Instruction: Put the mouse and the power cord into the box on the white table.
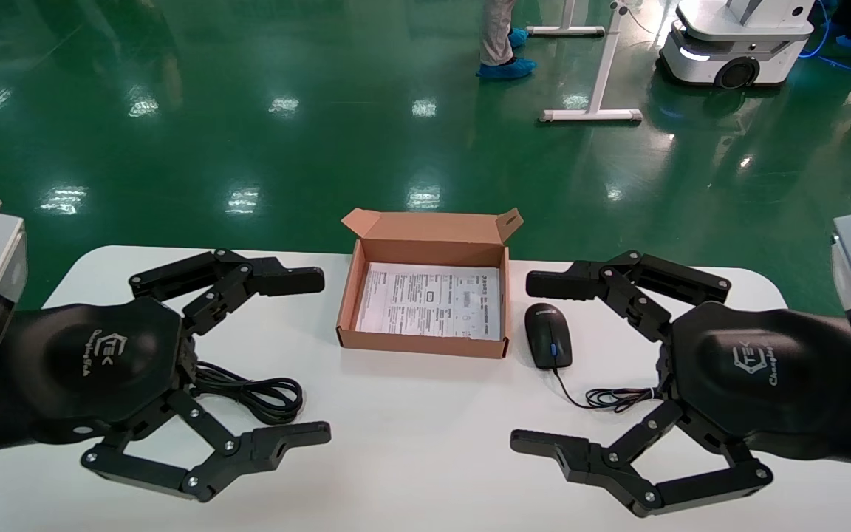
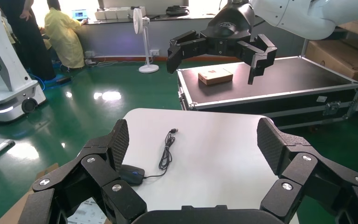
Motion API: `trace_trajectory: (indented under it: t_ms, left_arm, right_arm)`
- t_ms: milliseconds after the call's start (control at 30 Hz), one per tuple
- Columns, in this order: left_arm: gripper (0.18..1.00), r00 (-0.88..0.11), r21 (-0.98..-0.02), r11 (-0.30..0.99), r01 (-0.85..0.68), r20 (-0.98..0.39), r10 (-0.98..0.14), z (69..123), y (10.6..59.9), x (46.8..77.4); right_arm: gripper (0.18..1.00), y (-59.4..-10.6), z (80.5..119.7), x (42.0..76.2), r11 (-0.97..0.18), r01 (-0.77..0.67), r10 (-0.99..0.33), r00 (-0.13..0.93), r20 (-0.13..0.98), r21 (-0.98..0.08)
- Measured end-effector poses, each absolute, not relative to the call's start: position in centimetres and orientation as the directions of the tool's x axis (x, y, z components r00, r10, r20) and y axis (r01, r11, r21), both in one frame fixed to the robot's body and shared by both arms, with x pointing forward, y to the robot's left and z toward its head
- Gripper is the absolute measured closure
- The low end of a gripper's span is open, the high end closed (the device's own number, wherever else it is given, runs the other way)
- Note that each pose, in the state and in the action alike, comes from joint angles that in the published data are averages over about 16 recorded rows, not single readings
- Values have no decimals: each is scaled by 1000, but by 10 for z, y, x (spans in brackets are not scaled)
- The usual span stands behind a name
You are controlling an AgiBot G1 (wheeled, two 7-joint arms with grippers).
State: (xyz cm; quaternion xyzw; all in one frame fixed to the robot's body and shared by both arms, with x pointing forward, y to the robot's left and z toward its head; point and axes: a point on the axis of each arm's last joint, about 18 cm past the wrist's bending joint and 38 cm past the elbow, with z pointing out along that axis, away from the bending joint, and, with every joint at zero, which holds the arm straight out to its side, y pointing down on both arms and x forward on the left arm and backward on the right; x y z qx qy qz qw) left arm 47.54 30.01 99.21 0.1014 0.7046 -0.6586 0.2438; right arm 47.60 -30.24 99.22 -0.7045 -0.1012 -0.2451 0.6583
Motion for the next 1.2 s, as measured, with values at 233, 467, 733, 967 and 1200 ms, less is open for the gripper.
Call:
trace_trajectory:
  t_ms: [233, 467, 733, 967, 1200]
  left_arm:
    - [184, -861, -879, 112, 464, -477, -178, 992, 300, 475]
    - [184, -861, -879, 112, 464, -477, -178, 992, 300, 475]
    - [184, -861, -879, 112, 464, -477, -178, 992, 300, 475]
    - [184, -861, -879, 114, 464, -477, -176, 992, 300, 475]
    - [184, -870, -871, 200, 449, -477, -123, 985, 291, 478]
  right_arm:
    - [178, -302, 992, 476, -113, 465, -180, 859, 479, -878]
    - [178, -302, 992, 476, -113, 465, -180, 859, 479, -878]
    - [178, -302, 992, 476, -113, 465, -180, 859, 479, -878]
    - [178, -302, 992, 476, -114, 466, -180, 859, 479, -878]
    - [178, -308, 986, 478, -175, 481, -167, 846, 507, -859]
